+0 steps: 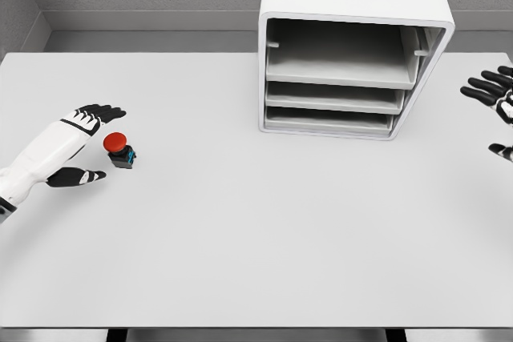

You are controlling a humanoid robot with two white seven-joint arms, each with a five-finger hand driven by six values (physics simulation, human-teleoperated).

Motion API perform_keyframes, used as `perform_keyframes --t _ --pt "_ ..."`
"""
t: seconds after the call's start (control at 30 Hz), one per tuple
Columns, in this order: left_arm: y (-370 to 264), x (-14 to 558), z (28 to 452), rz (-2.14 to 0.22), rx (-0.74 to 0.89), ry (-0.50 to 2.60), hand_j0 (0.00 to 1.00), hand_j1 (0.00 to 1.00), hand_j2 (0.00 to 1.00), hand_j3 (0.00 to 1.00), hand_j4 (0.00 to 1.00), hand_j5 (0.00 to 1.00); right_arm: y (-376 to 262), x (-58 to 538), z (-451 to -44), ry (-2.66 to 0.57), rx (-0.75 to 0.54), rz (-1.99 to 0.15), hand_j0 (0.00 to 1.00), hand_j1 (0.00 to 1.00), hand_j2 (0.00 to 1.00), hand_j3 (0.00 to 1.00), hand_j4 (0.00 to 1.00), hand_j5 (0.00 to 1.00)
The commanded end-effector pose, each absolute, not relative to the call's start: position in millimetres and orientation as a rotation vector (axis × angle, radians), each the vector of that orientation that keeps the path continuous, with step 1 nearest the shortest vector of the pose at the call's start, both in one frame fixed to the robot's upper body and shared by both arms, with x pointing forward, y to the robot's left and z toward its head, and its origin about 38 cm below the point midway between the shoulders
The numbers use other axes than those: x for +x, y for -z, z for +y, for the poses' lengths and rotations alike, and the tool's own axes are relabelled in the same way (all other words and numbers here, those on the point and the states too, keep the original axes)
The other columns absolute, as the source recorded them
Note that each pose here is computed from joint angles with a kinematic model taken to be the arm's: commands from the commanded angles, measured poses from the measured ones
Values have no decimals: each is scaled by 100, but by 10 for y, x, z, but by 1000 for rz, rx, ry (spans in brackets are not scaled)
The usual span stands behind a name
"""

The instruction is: Slide open multi-storey tabletop storage cabinets and put open load switch and slide close multi-storey tabletop storage cabinets

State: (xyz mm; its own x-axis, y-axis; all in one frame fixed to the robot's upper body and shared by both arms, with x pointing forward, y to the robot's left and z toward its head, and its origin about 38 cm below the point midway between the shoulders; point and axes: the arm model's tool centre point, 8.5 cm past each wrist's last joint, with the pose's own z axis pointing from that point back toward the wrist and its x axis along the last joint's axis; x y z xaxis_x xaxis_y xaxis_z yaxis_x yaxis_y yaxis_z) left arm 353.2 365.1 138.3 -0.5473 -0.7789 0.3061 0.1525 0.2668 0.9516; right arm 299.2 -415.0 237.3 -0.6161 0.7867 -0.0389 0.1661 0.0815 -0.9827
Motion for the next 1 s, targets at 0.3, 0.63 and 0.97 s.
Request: perform_keyframes --t 0.3,0.63,0.97 --pt "-1505 3601 3842 -1563 625 1515 100 100 100 100 100 100 -2216 3061 -4011 -1683 -888 -1739 100 100 100 100 100 100" --pt "-1888 3942 3643 -1569 605 1545 100 100 100 100 100 100 -2134 3048 -3941 -1616 -855 -1781 82 82 82 82 82 82" --pt "-1854 4002 3522 -1559 575 1596 100 100 100 100 100 100 -2019 3200 -3520 -1601 -752 -1891 66 66 66 66 66 66"
